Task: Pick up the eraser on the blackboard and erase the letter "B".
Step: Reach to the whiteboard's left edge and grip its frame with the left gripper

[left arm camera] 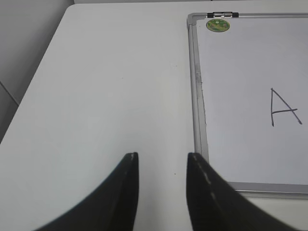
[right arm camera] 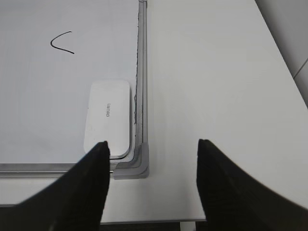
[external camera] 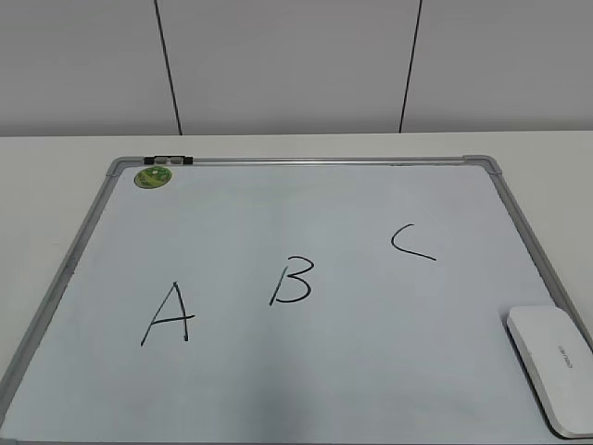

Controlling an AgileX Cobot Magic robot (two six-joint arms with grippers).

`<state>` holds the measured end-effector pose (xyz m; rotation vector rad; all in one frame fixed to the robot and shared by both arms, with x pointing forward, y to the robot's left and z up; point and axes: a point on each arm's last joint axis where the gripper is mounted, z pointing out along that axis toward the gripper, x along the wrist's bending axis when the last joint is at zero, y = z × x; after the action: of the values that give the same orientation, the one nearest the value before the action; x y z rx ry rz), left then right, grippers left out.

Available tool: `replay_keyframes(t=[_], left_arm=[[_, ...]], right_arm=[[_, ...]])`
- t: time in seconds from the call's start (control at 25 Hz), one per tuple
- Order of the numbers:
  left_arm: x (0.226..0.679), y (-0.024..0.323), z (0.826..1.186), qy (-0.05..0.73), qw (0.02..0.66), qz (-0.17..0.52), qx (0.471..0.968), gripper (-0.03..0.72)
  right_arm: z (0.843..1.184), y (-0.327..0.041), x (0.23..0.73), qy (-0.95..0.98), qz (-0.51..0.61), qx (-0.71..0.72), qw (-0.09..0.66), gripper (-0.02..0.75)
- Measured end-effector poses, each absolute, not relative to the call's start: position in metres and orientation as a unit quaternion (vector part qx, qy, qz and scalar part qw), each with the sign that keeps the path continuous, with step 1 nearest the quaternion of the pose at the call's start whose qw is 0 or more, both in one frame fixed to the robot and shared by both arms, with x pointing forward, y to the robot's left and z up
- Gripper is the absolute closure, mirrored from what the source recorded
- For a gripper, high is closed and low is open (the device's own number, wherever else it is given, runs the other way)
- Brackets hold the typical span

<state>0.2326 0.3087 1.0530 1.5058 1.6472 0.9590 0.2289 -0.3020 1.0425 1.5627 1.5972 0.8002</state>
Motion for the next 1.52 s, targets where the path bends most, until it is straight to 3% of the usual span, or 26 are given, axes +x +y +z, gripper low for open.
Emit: replay_keyframes(t=[0.68,1.0,1.52], left_arm=[[0.235,0.31,1.063,0.636,0.342,0.377,0.581,0.445],[0.275,0.308,1.085,0.65,0.309,0.34,0.605,0.445],[0.349,0.301,1.092,0.682,0.259,0.25,0.636,0.445]], right_arm=[[1.042,-0.302,0.229,0.624,0.313,0.61,0.375,0.309],[1.042,-0.302,0.229,0.624,0.313,0.61,0.375,0.309],[1.042,-0.302,0.229,0.624,0.313,0.61,0.375,0.309]])
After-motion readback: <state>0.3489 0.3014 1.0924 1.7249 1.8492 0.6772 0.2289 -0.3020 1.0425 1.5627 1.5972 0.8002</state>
